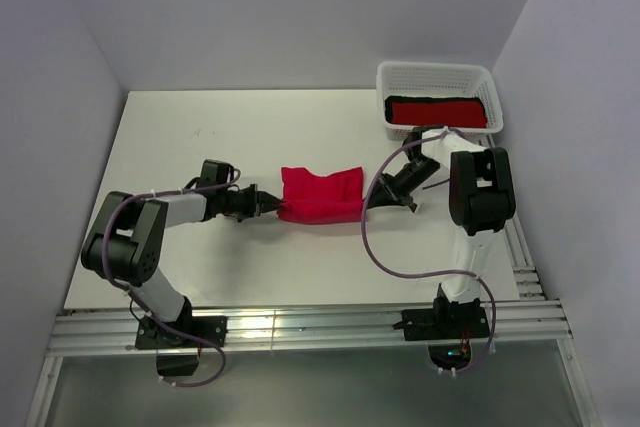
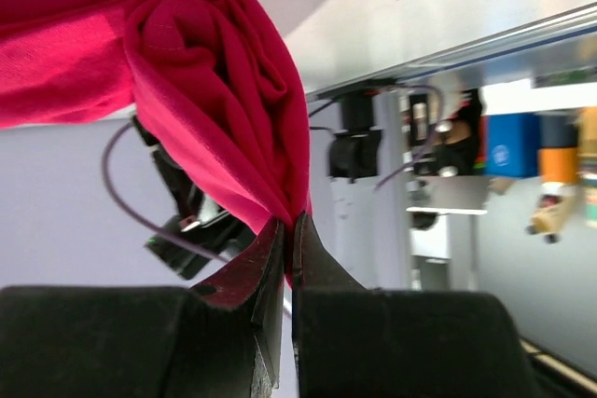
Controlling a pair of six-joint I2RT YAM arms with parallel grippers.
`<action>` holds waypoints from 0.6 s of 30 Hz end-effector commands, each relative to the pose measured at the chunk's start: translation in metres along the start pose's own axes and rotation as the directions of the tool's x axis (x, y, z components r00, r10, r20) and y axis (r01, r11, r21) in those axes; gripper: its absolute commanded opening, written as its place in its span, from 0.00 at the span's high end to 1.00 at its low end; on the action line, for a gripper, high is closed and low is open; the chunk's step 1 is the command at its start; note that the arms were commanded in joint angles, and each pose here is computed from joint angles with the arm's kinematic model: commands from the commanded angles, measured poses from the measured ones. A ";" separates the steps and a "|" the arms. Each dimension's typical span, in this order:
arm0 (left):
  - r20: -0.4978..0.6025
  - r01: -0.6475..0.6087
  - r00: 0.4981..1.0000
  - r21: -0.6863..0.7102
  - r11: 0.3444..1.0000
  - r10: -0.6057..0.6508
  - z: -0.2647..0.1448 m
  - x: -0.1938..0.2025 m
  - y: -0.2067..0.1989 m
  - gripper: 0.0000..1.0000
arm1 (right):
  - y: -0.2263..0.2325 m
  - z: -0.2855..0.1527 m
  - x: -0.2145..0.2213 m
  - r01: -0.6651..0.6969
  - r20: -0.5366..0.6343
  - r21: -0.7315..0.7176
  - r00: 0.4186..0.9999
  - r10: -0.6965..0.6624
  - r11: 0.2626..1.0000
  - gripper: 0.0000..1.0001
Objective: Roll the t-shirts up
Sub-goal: Roll the tshirt
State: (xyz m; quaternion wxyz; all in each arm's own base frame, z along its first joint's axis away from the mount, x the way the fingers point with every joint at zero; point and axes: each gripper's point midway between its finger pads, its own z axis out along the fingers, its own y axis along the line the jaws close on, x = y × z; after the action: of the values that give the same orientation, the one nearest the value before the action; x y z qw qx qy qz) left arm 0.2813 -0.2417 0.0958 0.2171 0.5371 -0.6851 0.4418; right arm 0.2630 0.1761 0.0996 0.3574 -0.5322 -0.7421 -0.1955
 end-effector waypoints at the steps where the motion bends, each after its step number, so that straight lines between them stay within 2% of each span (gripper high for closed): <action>1: 0.012 0.049 0.999 0.081 0.996 -0.050 -0.002 -0.008 -0.034 1.00 | 0.024 -0.010 -0.001 -0.145 -0.025 -0.067 0.989 0.144 0.987 1.00; 5: 0.020 0.074 0.997 0.078 0.994 -0.076 0.007 -0.022 -0.051 1.00 | 0.048 -0.010 -0.011 -0.185 -0.022 -0.135 0.983 0.183 0.973 1.00; 12: 0.032 0.097 0.994 0.087 0.991 -0.100 0.020 -0.040 -0.075 1.00 | 0.065 -0.002 -0.028 -0.256 -0.047 -0.197 0.967 0.252 0.946 1.00; 18: 0.055 0.029 0.998 0.058 0.998 -0.032 0.019 -0.038 -0.076 1.00 | 0.052 0.000 -0.032 -0.198 0.001 -0.149 0.980 0.200 0.969 1.00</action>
State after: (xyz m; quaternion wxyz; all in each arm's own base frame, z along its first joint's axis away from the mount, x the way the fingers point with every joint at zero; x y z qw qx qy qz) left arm 0.3657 -0.2450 0.0907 0.1925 0.5555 -0.6663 0.4586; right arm 0.3201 0.1812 0.0764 0.3288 -0.6290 -0.6673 -0.2258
